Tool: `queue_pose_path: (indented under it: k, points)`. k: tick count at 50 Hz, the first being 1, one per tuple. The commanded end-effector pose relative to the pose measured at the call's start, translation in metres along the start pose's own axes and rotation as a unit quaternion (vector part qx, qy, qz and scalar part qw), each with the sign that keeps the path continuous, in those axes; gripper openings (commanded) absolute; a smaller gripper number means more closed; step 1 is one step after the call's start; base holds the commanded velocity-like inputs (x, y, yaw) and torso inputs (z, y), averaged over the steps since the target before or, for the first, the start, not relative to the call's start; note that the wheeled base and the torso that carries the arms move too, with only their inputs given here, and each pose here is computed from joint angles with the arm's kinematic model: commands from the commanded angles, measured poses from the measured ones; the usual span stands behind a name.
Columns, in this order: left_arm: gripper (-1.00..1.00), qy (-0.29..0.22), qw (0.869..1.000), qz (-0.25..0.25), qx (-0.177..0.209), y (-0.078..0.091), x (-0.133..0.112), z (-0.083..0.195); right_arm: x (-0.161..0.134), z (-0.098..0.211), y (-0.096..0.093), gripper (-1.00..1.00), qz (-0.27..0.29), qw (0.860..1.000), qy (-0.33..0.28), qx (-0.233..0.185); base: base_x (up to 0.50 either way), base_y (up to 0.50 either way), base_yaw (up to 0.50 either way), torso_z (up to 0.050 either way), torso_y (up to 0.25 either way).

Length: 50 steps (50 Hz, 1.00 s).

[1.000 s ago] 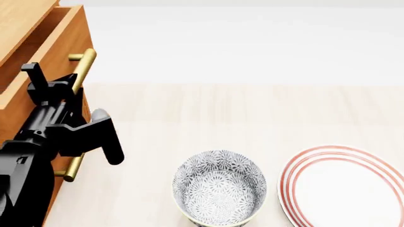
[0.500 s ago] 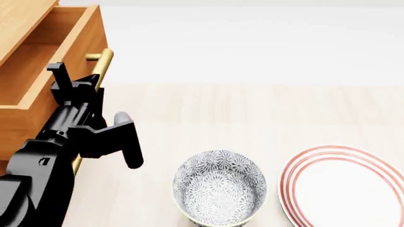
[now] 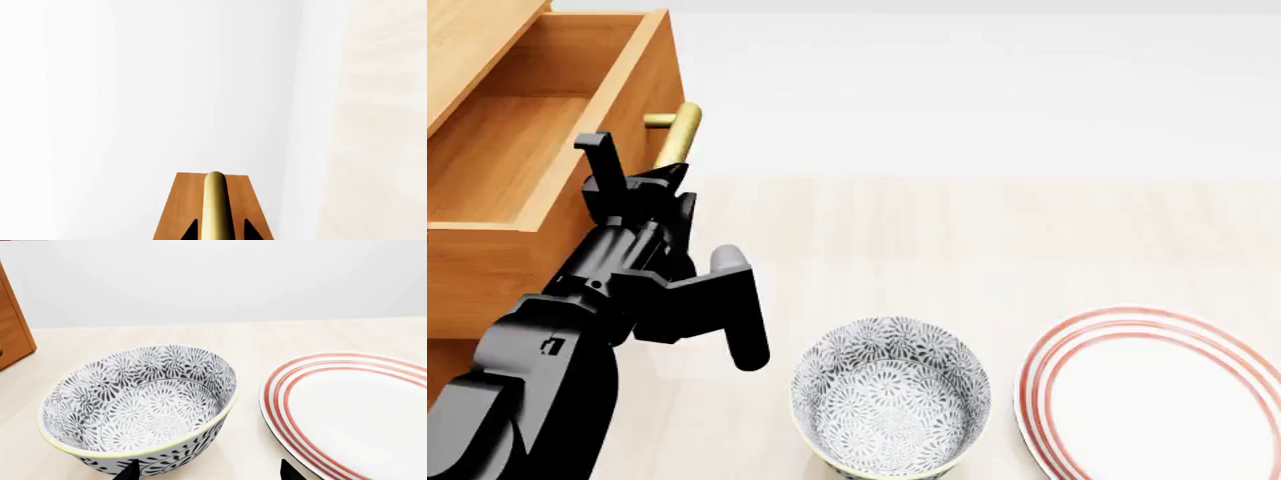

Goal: Open the top drawer of the cabinet.

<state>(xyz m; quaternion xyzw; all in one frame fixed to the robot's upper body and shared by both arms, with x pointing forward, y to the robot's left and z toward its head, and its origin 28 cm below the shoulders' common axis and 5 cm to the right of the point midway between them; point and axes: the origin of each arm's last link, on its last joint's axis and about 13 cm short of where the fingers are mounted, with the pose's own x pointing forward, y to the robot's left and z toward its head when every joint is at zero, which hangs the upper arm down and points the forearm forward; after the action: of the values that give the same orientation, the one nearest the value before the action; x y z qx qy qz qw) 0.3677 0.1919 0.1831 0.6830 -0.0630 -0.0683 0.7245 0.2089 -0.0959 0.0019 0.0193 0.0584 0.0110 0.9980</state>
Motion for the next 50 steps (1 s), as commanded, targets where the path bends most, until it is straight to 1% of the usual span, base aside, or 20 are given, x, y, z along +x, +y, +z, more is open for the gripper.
queue_pose_path:
  k: [1,10,12,19,21,22,24,26,30,31,35,36,38,39,41,45,46,48,49,50]
  points:
    - [1.00,-0.042,0.998,0.038,-0.008,0.009,-0.001,0.022,0.000,-0.001,0.000,1.00,-0.001,1.000,0.003,0.001,0.00,0.00,0.00,0.000,0.000]
    - [1.00,-0.040,0.998,0.041,-0.010,0.009,-0.002,0.021,0.000,-0.002,0.000,1.00,0.000,1.000,0.005,0.000,0.00,0.00,0.00,0.000,0.000]
    - [1.00,-0.051,0.998,0.037,-0.025,0.009,-0.005,0.025,0.000,-0.002,0.000,1.00,0.001,1.000,0.006,0.000,0.00,0.00,0.00,0.000,0.000]
    - [1.00,-0.070,0.996,0.040,-0.043,0.011,-0.008,0.035,0.000,-0.002,0.000,1.00,0.001,1.000,0.006,0.000,0.00,0.00,0.00,0.000,0.000]
    - [1.00,-0.078,0.994,0.037,-0.061,0.012,-0.009,0.038,0.000,-0.002,0.000,1.00,0.002,1.000,0.005,0.000,0.00,0.00,0.00,0.000,0.000]
    - [1.00,-0.086,0.992,0.030,-0.082,0.011,-0.011,0.040,0.000,-0.002,0.000,1.00,0.002,1.000,0.006,0.000,0.00,0.00,0.00,0.000,0.000]
    - [1.00,-0.090,0.992,0.036,-0.086,0.013,-0.012,0.041,0.000,-0.003,0.001,1.00,0.002,1.000,0.006,-0.001,0.00,0.00,0.00,0.000,0.000]
    - [1.00,-0.108,0.986,0.031,-0.122,0.016,-0.016,0.045,0.000,-0.003,0.001,1.00,0.003,1.000,0.006,-0.001,0.00,0.00,0.00,0.000,0.000]
    - [1.00,-0.126,0.980,0.037,-0.148,0.025,-0.022,0.049,-0.001,-0.003,0.001,1.00,0.004,1.000,0.006,-0.002,0.00,0.00,0.00,0.000,0.000]
    - [1.00,-0.125,0.980,0.039,-0.152,0.027,-0.022,0.049,-0.001,-0.003,0.001,1.00,0.004,1.000,0.006,-0.002,0.00,0.00,0.00,0.000,0.000]
    - [1.00,-0.116,0.972,0.051,-0.198,0.038,-0.020,0.047,-0.002,-0.003,0.001,1.00,0.004,1.000,0.007,-0.003,0.00,0.00,0.00,0.000,0.000]
    - [1.00,-0.112,0.968,0.053,-0.218,0.042,-0.019,0.046,-0.002,-0.003,0.001,1.00,0.004,1.000,0.007,-0.004,0.00,0.00,0.00,0.000,0.000]
    - [1.00,-0.106,0.965,0.061,-0.230,0.046,-0.018,0.044,-0.002,-0.003,0.001,1.00,0.005,1.000,0.008,-0.005,0.00,0.00,0.00,0.000,0.000]
    - [1.00,-0.097,0.961,0.069,-0.251,0.050,-0.016,0.042,-0.002,-0.003,0.001,1.00,0.005,1.000,0.008,-0.005,0.00,0.00,0.00,0.000,0.000]
    - [1.00,-0.092,0.957,0.073,-0.265,0.053,-0.015,0.041,-0.001,-0.004,0.001,1.00,0.005,1.000,0.008,-0.005,0.00,0.00,0.00,0.000,0.000]
    - [1.00,-0.061,0.949,0.086,-0.297,0.059,-0.012,0.036,-0.002,-0.004,0.001,1.00,0.005,1.000,0.010,-0.008,0.00,0.00,0.00,0.000,0.000]
    - [1.00,-0.060,0.942,0.086,-0.319,0.062,-0.013,0.035,-0.002,-0.004,0.002,1.00,0.005,1.000,0.010,-0.008,0.00,0.00,0.00,0.000,0.000]
    - [1.00,-0.058,0.935,0.089,-0.339,0.067,-0.014,0.034,-0.002,-0.004,0.002,1.00,0.005,1.000,0.011,-0.008,0.00,0.00,0.00,0.000,0.000]
    - [1.00,-0.056,0.934,0.091,-0.342,0.069,-0.015,0.034,-0.002,-0.004,0.002,1.00,0.005,1.000,0.011,-0.008,0.00,0.00,0.00,0.015,0.000]
    - [1.00,-0.055,0.928,0.093,-0.357,0.072,-0.015,0.033,-0.002,-0.004,0.002,1.00,0.005,1.000,0.011,-0.008,0.00,0.00,0.00,0.000,0.000]
